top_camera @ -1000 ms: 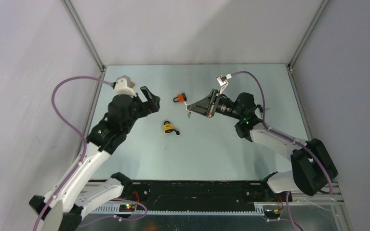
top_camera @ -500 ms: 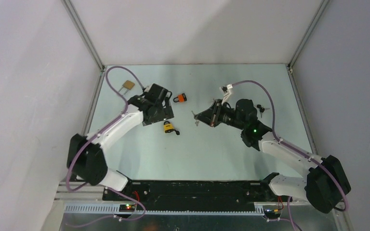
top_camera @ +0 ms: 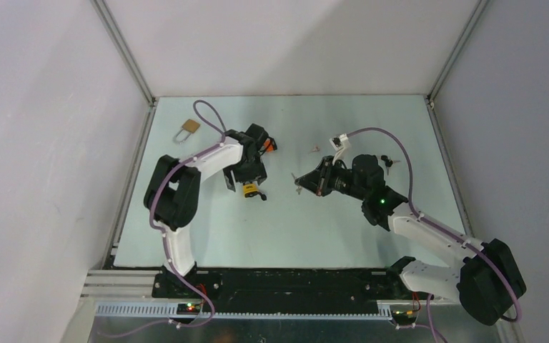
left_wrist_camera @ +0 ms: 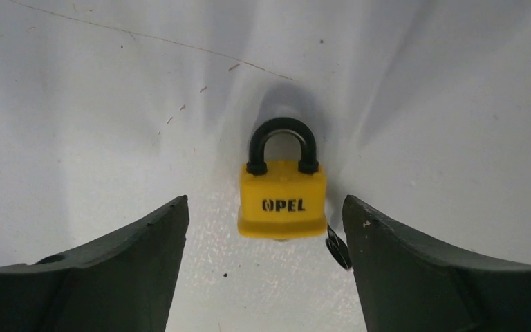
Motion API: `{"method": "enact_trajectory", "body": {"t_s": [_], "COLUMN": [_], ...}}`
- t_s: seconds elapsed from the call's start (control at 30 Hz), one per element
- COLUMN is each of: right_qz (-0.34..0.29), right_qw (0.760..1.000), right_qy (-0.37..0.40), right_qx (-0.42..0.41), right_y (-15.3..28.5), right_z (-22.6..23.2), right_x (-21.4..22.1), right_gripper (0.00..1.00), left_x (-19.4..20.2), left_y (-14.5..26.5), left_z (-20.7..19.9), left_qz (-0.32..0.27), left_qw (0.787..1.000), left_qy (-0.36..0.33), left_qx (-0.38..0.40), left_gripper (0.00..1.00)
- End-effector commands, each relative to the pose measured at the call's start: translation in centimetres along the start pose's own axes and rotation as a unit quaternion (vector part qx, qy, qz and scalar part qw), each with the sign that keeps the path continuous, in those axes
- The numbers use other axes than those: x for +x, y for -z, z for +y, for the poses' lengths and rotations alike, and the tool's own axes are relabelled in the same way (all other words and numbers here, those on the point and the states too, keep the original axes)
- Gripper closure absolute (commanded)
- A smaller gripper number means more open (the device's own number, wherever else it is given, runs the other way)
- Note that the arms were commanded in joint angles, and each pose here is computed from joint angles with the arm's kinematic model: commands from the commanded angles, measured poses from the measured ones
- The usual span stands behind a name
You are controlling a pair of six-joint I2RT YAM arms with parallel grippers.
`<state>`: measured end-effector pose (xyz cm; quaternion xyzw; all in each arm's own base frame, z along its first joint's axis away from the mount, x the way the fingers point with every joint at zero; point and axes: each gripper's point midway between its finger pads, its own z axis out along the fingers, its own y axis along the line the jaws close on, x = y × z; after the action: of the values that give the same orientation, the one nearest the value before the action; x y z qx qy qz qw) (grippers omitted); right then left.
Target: Unlock with the key
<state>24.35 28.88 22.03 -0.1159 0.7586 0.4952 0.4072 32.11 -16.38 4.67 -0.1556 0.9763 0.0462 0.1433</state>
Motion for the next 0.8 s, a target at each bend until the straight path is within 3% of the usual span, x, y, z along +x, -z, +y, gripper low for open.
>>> {"method": "enact_trajectory", "body": {"t_s": [0.0,0.3,0.43,0.67,0.77], "right_qz": [-0.021,-0.023,-0.024,-0.021,-0.02], "right_qw": [1.0,1.0,1.0,1.0,1.0], "right_qy": [0.016,0.017,0.016,0.019,0.021], "right_qx": [-0.002,0.006,0.007,0.003,-0.001], "right_y": [0.5,0.8,0.7,0.3,0.1], "right_z": [0.1,-0.2,-0.3,-0.1,0.2], "right_x": [-0.9,-0.7,-0.7,-0.3,-0.2], "right_gripper": [1.0,1.0,1.0,1.0,1.0], "left_x": [-0.6,0.0,0.9,2.1,2.0], "left_y": [-1.3,-3.6,-3.9,-3.2,-2.5], "left_z": [0.3,-0.1,-0.6,-0.8,-1.0], "left_qz": [0.016,0.051,0.076,0.094,0.093], "left_qw": [0.999,0.998,0.996,0.994,0.993], "left_qy": [0.029,0.036,0.043,0.063,0.069], "left_qx": [-0.021,-0.028,-0.016,-0.003,0.009], "left_gripper": [0.17,0.32,0.49,0.54,0.63]}}
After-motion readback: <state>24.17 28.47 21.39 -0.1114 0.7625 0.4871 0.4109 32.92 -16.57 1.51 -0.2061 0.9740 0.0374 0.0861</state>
